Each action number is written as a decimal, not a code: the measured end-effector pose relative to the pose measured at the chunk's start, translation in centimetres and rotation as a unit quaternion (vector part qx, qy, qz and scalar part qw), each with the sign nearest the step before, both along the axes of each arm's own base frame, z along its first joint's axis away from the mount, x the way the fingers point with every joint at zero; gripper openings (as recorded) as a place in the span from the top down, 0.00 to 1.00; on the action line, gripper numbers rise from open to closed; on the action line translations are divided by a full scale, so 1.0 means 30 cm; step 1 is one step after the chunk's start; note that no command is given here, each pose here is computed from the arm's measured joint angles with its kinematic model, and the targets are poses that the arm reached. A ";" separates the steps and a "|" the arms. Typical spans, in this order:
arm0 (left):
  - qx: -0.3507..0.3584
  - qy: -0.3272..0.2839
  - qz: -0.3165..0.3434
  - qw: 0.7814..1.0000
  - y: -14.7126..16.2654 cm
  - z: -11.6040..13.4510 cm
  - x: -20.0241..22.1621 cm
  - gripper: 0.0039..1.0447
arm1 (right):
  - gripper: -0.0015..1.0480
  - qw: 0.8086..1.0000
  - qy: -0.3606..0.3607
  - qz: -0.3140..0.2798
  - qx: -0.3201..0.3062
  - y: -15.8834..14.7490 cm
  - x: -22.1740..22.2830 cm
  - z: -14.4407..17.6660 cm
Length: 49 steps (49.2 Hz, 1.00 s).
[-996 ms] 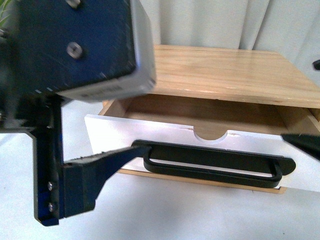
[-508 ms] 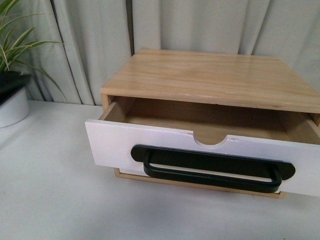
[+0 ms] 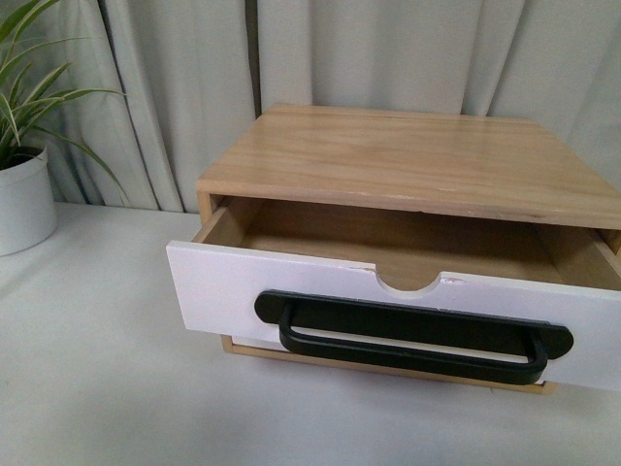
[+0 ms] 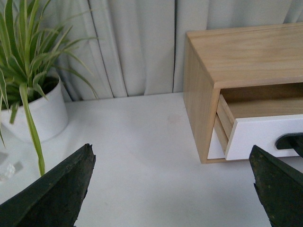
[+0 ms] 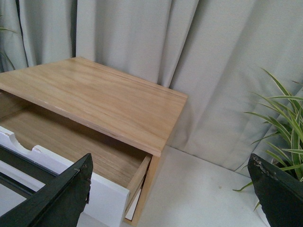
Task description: Pull drawer
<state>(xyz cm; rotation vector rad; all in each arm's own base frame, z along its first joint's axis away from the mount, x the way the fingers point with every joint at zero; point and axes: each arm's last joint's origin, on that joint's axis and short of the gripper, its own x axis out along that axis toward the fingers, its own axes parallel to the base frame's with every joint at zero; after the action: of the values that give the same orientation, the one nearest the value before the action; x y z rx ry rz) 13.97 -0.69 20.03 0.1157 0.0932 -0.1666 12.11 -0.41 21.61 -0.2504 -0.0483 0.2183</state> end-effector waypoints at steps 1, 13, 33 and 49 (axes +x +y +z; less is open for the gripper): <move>-0.006 0.002 0.001 1.000 0.000 -0.002 -0.001 0.05 | 0.09 1.000 0.001 0.000 0.002 0.000 0.000 0.000; -0.038 -0.029 0.057 0.997 0.014 -0.009 -0.007 0.16 | 0.14 0.999 0.012 -0.039 0.034 0.005 -0.001 -0.007; -0.053 -0.047 0.082 0.994 0.022 -0.066 -0.060 0.90 | 0.88 0.987 0.023 -0.108 0.116 0.013 -0.031 -0.097; -0.057 -0.049 0.082 0.994 0.022 -0.104 -0.085 0.96 | 0.99 0.986 0.038 -0.110 0.117 0.013 -0.068 -0.143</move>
<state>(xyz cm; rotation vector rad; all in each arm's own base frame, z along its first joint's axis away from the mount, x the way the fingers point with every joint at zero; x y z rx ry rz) 11.43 -0.02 16.90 0.0017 -0.0055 -0.0027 10.07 -0.02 17.32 -0.0130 0.0303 0.0010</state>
